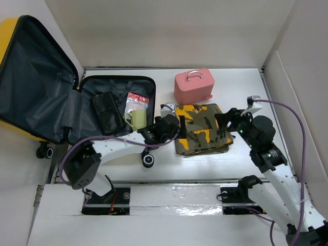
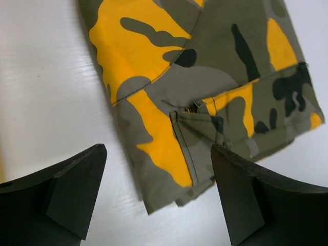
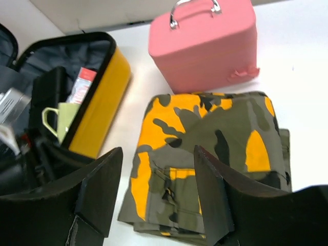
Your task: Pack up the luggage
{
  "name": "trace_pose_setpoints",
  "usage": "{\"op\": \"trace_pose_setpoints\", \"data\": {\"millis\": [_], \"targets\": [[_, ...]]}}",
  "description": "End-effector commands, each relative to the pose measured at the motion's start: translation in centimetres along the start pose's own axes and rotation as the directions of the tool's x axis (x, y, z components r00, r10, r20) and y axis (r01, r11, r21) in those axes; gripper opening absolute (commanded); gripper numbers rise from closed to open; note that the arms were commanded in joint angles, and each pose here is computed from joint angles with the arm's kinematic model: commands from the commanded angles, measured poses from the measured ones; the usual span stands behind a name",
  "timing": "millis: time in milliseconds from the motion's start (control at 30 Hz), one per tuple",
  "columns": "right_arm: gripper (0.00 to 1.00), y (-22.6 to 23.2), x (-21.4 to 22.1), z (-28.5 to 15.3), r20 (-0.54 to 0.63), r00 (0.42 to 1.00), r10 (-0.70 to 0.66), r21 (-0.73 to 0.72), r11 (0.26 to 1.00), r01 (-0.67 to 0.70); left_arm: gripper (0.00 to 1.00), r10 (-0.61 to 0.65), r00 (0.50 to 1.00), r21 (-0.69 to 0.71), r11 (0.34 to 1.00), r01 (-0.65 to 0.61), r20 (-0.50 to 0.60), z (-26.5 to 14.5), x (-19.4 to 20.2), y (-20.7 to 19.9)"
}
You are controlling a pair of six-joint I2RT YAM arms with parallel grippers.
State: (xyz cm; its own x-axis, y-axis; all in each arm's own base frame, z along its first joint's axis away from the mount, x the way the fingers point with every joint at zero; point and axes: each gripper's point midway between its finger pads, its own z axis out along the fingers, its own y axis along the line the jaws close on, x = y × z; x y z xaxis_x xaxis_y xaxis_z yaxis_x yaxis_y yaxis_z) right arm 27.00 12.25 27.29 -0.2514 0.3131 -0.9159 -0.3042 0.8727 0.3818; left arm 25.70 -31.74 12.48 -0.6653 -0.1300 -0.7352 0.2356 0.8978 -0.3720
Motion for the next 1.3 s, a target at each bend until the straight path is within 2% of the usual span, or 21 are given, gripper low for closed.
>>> {"op": "trace_pose_setpoints", "data": {"millis": [0,167,267,400,600,700,733,767,800,933,1033,1200,1267], "targets": [[0.64,0.2,-0.8,-0.8,0.019,0.999,-0.032,-0.047,0.998,0.033,0.81,-0.054,0.998,-0.012,0.998,0.054,0.019,2.1,-1.0,-1.1],[0.64,0.6,-0.6,-0.9,0.01,0.999,-0.033,-0.095,0.995,0.034,0.8,-0.124,0.992,-0.078,0.989,0.122,-0.026,6.6,0.4,1.3],[0.64,0.2,-0.7,-1.0,0.014,0.999,-0.031,-0.084,0.996,0.032,0.79,-0.18,0.981,-0.07,0.982,0.175,-0.068,8.3,1.5,2.3],[0.64,0.7,-0.8,-1.2,0.029,0.999,-0.035,-0.115,0.993,0.038,0.77,-0.181,0.977,-0.074,0.982,0.173,-0.115,10.1,2.8,2.4],[0.64,1.4,-0.6,-1.2,0.027,0.999,-0.036,-0.157,0.987,0.039,0.64,-0.21,0.961,-0.018,0.978,0.21,-0.178,12.8,5.0,1.0],[0.63,1.5,-0.7,-1.1,0.027,0.999,-0.036,-0.163,0.986,0.04,0.45,-0.222,0.957,0.029,0.972,0.231,-0.185,13.4,5.2,0.1],[0.63,1.5,-0.6,-1.1,0.025,0.999,-0.035,-0.164,0.986,0.038,0.24,-0.224,0.958,0.036,0.972,0.233,-0.177,13.5,5.0,-0.1],[0.63,1.5,-0.6,-1.2,0.026,0.999,-0.035,-0.164,0.986,0.039,0.11,-0.222,0.96,0.043,0.972,0.232,-0.168,13.6,4.8,-0.2],[0.62,1.5,-0.7,-1.2,0.029,0.999,-0.035,-0.165,0.985,0.039,0.0,-0.203,0.966,0.05,0.976,0.213,-0.158,13.6,4.4,-0.3],[0.62,1.6,-0.7,-1.2,0.031,0.999,-0.03,-0.167,0.985,0.034,0.0,-0.135,0.986,0.098,0.984,0.146,-0.102,11.8,1.8,-1.6],[0.62,1.5,-1.2,-1.4,0.048,0.999,-0.024,-0.154,0.988,0.031,0.0,-0.097,0.995,0.163,0.982,0.099,-0.023,8.8,-2.0,-3.1],[0.62,0.9,-1.9,-1.6,0.101,0.995,-0.011,-0.117,0.993,0.022,0.0,-0.063,0.988,0.264,0.964,0.024,0.143,1.5,-10.6,-5.6],[0.62,0.5,-2.3,-1.6,0.134,0.991,0.01,-0.098,0.995,0.003,0.0,-0.064,0.978,0.279,0.96,0.006,0.2,-1.5,-14.1,-4.8]]}}
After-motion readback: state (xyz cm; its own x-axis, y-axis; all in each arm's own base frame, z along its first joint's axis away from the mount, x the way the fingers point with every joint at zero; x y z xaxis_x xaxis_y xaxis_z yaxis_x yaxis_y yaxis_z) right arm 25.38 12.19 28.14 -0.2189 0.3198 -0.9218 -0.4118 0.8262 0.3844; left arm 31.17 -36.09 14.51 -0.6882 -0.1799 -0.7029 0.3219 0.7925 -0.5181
